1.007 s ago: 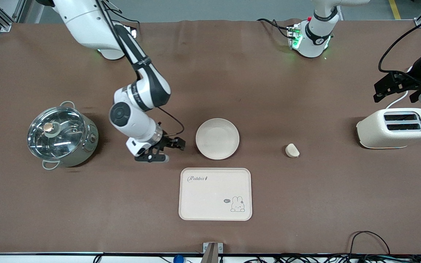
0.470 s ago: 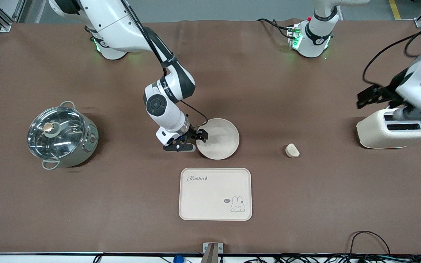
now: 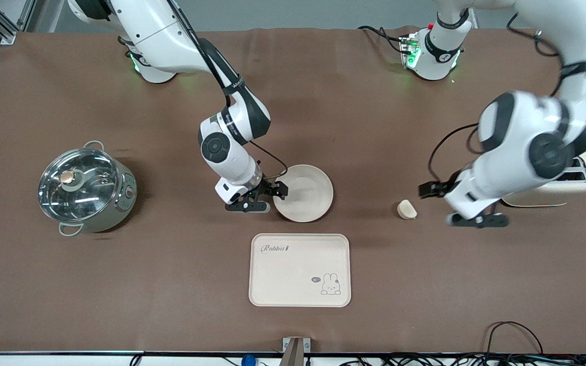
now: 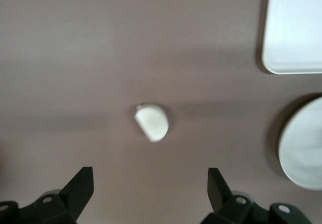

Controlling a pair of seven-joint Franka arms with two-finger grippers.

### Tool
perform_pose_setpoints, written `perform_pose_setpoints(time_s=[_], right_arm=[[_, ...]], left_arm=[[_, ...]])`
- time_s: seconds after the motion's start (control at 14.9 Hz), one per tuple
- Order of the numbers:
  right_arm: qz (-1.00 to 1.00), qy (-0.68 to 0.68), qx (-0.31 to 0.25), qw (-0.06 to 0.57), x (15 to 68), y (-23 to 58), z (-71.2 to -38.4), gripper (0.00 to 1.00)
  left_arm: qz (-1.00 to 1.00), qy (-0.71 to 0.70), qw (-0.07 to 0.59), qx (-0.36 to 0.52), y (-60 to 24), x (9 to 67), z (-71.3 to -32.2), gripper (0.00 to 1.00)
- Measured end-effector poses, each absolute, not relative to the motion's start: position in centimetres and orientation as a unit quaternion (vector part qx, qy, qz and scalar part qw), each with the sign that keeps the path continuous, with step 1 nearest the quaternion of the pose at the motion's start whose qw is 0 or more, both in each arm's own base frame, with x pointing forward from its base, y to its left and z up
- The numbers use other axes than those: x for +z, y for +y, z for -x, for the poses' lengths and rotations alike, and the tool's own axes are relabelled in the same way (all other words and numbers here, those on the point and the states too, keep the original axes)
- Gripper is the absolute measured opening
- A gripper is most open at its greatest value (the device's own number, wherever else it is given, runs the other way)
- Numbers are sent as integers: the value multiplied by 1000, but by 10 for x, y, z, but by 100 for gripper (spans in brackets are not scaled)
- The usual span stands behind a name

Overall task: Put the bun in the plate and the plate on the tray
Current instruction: 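Reach the left gripper down over the white bun, then close the left gripper on the bun and lift it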

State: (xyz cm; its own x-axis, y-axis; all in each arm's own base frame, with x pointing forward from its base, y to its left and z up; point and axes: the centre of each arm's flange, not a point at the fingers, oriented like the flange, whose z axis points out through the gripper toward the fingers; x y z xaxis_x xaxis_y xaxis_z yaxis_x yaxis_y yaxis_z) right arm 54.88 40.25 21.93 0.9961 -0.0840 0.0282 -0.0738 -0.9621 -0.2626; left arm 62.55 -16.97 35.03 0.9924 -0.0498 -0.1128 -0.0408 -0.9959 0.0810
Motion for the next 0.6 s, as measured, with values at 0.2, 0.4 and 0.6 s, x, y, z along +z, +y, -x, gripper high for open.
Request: perform_pose_setpoints(time_s=[0.2,0.4,0.6], right_arm=[[990,40,-20,132,219,402,-549,100],[990,40,-20,131,218,402,-549,100],[990,43,-23,130,213,399,-547,100]], left_arm=[[-997,-30,34,-69,-175,272,-621,100],[-998,-38,24,-50,-171,226,-613,100],[-998,-39,26,-41,-168,205,-600,100]])
